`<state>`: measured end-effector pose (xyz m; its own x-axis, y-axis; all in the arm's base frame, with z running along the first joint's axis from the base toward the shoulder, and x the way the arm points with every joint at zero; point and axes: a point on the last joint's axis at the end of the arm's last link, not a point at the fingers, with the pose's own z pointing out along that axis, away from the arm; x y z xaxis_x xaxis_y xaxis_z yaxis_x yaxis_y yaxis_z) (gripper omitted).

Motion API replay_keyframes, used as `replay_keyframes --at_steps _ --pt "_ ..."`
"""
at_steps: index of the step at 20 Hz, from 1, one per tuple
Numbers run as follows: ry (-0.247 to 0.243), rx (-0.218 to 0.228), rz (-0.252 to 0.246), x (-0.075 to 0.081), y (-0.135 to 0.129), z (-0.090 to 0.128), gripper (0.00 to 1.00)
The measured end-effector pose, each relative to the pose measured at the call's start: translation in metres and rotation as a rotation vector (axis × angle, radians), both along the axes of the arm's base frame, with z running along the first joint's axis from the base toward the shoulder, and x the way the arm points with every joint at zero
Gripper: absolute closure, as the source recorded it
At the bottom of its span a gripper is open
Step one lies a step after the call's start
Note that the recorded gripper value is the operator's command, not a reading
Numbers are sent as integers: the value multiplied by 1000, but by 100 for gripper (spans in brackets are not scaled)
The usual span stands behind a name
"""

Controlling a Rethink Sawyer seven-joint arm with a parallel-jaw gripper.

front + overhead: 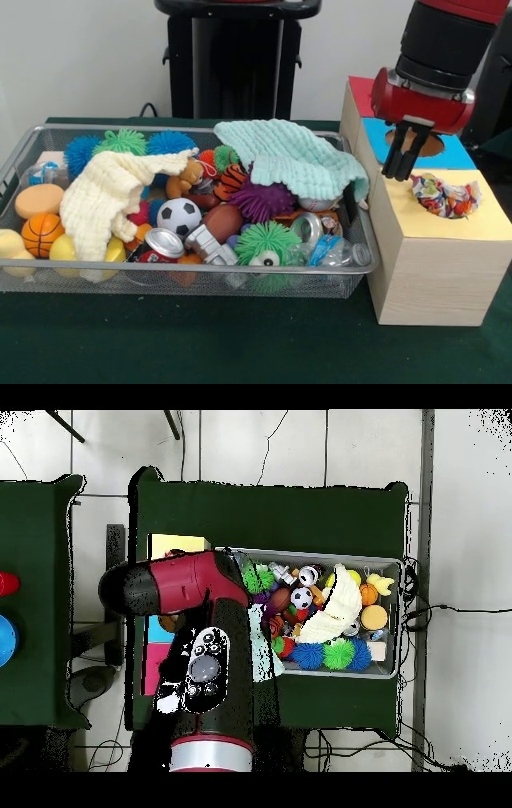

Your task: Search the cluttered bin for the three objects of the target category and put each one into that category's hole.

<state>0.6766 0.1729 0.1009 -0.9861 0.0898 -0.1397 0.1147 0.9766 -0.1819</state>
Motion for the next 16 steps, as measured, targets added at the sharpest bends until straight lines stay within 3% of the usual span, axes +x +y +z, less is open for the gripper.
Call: replay_keyframes --at_steps 16 --pt "21 31 8 -7 38 4 100"
